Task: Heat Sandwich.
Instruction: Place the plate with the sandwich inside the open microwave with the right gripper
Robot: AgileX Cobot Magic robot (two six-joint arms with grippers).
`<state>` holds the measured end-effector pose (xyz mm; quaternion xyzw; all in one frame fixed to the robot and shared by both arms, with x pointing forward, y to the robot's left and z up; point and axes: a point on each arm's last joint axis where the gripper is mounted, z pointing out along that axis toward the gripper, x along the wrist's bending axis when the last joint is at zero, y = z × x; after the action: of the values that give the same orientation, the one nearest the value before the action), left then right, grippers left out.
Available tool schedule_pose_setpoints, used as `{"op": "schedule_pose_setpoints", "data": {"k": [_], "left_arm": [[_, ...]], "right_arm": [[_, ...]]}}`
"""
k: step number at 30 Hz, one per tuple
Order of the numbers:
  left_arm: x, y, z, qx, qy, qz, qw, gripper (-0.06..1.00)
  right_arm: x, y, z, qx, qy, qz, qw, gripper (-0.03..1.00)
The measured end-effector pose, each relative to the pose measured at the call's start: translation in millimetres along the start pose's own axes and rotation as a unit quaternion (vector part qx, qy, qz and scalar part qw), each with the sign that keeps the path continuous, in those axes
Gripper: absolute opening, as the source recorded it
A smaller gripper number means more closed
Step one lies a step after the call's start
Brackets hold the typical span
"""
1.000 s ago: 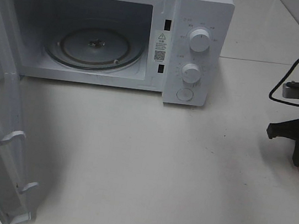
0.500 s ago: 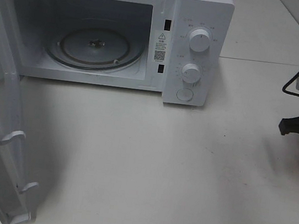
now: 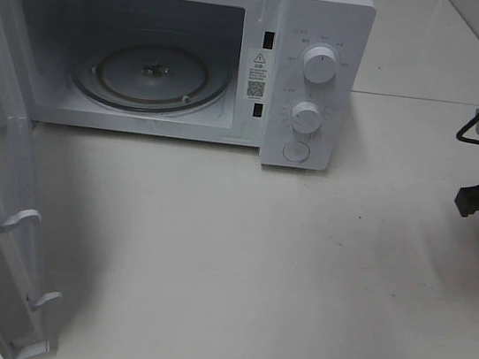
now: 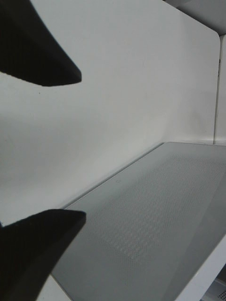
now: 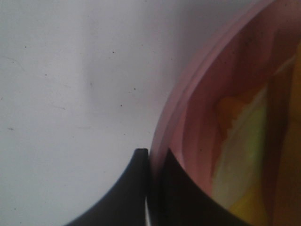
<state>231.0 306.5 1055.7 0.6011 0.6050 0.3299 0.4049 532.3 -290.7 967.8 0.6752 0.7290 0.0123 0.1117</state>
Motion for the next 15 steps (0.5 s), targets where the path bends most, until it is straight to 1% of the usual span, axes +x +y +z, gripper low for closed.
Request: {"op": "schedule_pose_setpoints", "data": {"k": [1, 6, 7, 9, 13, 15], "left_arm": [[0, 0, 0, 0.0, 0.0, 0.0, 1.0, 0.7], [0, 0, 0, 0.0, 0.0, 0.0, 1.0, 0.7], [0, 0, 0, 0.0, 0.0, 0.0, 1.0, 0.7], [0, 0, 0, 0.0, 0.0, 0.0, 1.0, 0.7], [0, 0, 0, 0.0, 0.0, 0.0, 1.0, 0.7], [0, 0, 0, 0.0, 0.0, 0.0, 1.0, 0.7]], "right_arm": [[-2, -1, -8, -0.01, -0.003, 0.0, 1.0, 0.04], [-4, -3, -22, -0.031, -0.006, 0.001, 0.999, 0.04], [-5, -5, -30, -0.042, -0.007, 0.003, 0.999, 0.04], [-3, -7, -37, -0.046, -0.008, -0.002, 0.999, 0.04], [8, -9, -44, -0.053, -0.004, -0.022, 0.998, 0.04], [22, -11, -46, -0.048, 0.0, -0.046, 0.998, 0.04]]}}
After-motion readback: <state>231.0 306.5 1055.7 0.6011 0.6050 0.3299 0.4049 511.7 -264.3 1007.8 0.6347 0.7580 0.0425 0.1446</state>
